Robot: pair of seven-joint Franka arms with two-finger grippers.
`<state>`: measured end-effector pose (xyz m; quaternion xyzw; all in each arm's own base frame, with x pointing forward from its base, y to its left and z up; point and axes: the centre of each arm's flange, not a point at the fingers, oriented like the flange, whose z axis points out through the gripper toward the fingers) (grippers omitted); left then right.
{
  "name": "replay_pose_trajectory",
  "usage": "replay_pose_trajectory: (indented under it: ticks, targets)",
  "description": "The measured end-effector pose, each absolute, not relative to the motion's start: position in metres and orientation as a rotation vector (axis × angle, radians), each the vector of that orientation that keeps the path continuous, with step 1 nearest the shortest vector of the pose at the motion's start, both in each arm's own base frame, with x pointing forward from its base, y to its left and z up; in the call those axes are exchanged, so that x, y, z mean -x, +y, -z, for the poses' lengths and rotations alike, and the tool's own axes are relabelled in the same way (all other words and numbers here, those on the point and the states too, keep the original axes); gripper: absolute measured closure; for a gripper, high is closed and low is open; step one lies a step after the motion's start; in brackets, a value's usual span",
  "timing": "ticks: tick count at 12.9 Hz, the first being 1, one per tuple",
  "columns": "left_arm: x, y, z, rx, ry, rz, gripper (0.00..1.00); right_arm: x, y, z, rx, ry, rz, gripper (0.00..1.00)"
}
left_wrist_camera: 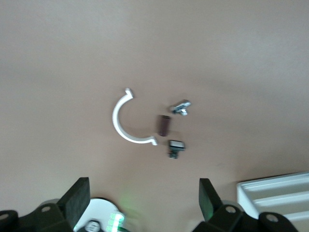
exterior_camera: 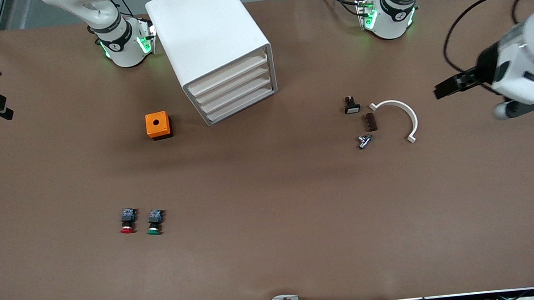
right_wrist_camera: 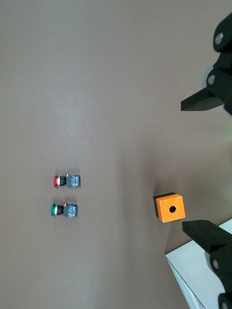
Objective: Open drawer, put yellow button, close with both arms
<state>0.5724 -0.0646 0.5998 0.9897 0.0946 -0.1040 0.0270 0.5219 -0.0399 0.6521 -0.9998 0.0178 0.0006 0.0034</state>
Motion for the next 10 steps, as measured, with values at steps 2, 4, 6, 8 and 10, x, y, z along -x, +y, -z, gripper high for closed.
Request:
replay_pose_trajectory:
  ticks: [2, 4, 6, 8, 10]
  targets:
    - [-0.566, -0.029, -0.599, -3.080, 0.201, 0.315, 0.00, -0.520, -0.047, -0.654, 3.133, 0.052, 0.006, 0.00]
    - [-0.557, -0.015, -0.598, -3.089, 0.162, 0.253, 0.00, -0.519, -0.051, -0.655, 3.132, 0.053, 0.006, 0.00]
    - [-0.549, -0.010, -0.593, -3.095, 0.139, 0.164, 0.00, -0.518, -0.050, -0.656, 3.132, 0.052, 0.002, 0.00]
    - [-0.548, -0.010, -0.591, -3.097, 0.137, 0.093, 0.00, -0.517, -0.050, -0.655, 3.131, 0.052, -0.009, 0.00]
    - [-0.551, -0.011, -0.590, -3.105, 0.130, 0.046, 0.00, -0.516, -0.050, -0.655, 3.131, 0.051, -0.017, 0.00]
